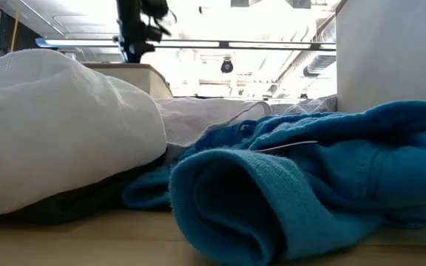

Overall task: Sort clothes
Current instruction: Put the light blue shorts into the top laundry organizer, then put the white polo into the top laundry organizer

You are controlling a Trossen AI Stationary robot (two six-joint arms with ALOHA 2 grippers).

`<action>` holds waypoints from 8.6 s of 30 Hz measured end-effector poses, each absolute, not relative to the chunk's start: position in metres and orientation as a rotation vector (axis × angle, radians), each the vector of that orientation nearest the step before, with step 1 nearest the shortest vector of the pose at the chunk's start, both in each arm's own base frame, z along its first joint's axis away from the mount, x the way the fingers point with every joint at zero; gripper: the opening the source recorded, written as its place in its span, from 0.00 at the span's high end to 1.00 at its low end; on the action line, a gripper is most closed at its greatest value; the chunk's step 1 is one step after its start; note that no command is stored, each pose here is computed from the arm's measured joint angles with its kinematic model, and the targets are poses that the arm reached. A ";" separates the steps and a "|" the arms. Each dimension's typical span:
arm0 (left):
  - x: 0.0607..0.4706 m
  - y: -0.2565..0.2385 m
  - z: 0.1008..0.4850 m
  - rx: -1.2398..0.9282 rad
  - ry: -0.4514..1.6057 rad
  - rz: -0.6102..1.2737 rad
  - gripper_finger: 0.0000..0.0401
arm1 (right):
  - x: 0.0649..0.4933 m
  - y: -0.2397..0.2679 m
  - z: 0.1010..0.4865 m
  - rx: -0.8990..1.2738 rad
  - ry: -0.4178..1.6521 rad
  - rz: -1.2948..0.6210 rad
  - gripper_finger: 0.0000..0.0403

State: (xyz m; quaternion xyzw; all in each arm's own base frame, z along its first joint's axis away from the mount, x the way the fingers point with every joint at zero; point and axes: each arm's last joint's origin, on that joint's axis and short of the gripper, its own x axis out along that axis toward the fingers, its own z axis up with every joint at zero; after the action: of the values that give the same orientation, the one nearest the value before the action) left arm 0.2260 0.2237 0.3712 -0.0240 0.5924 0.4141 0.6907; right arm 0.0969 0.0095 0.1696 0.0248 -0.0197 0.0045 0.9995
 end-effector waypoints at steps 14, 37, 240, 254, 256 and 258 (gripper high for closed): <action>0.211 0.202 0.251 -0.192 1.574 0.779 1.00 | 0.097 0.010 0.170 0.049 -0.039 0.009 1.00; 0.195 0.198 0.215 -0.321 1.440 0.693 0.75 | 0.097 0.010 0.170 0.050 -0.039 0.009 1.00; 0.332 -0.136 0.147 0.512 1.044 -0.457 0.27 | 0.097 0.010 0.169 0.049 -0.038 0.009 1.00; 0.322 -0.126 0.137 0.571 1.208 -0.325 0.95 | 0.097 0.010 0.169 0.050 -0.038 0.009 1.00; 0.318 -0.126 0.146 0.572 1.216 -0.319 0.95 | 0.097 0.010 0.169 0.049 -0.038 0.009 1.00; 0.316 -0.125 0.164 0.591 1.210 -0.295 0.95 | 0.097 0.010 0.169 0.049 -0.038 0.009 1.00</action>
State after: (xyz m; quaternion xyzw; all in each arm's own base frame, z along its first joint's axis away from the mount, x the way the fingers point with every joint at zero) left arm 0.3160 -0.1249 0.1644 0.2725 0.5583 -0.1359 0.7718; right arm 0.0969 0.0095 0.1694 0.0247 -0.0192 0.0044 0.9995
